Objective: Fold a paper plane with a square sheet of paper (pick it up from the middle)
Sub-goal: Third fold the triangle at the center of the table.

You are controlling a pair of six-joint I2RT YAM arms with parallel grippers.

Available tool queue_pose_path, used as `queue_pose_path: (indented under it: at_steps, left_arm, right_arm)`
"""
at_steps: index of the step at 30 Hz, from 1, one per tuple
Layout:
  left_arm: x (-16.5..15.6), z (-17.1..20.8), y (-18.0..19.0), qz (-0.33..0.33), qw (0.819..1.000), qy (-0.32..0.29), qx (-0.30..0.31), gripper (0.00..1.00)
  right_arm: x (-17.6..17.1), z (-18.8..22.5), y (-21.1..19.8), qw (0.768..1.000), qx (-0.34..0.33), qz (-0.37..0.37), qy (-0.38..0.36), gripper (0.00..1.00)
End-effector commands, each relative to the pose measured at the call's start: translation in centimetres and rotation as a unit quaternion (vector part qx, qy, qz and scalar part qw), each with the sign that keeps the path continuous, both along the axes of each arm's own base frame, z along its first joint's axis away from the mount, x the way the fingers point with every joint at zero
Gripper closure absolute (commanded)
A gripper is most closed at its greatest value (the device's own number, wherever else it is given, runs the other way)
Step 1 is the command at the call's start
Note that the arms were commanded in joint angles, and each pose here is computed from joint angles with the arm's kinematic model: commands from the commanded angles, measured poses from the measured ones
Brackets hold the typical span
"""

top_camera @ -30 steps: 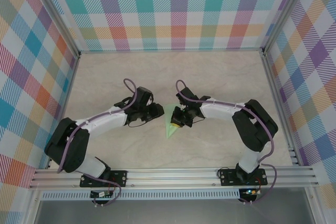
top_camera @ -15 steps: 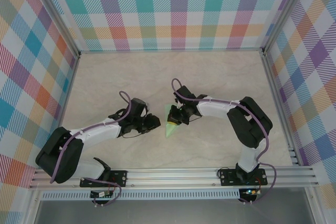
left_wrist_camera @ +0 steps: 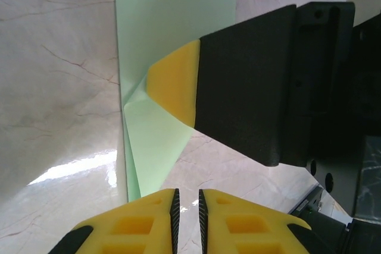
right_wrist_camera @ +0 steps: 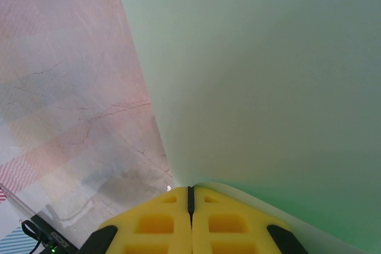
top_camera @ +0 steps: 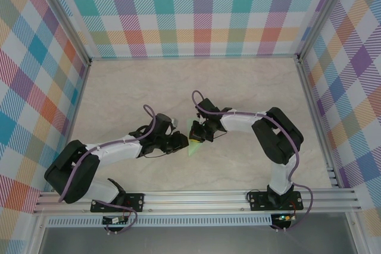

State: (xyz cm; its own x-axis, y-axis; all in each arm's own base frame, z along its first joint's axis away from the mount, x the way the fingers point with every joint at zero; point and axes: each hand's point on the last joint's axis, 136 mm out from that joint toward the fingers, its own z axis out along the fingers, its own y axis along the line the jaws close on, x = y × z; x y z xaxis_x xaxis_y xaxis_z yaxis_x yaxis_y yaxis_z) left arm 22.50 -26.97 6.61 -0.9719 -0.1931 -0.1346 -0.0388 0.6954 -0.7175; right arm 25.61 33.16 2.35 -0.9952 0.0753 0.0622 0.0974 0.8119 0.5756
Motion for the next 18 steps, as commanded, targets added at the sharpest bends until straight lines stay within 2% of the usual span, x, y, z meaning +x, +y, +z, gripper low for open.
queue_pose_path:
  at_steps: [1, 18]
  left_arm:
    - [-0.2, -0.1, -0.8, -0.007, 1.0, 0.004, -0.009, 0.82]
    - [-1.0, -1.4, -2.6, -0.035, 0.999, 0.017, -0.004, 0.84]
  right_arm:
    - [0.3, 0.3, 0.8, 1.0, 0.01, 0.014, -0.008, 0.94]
    - [0.6, 0.0, 0.3, 1.0, -0.005, 0.001, -0.011, 0.95]
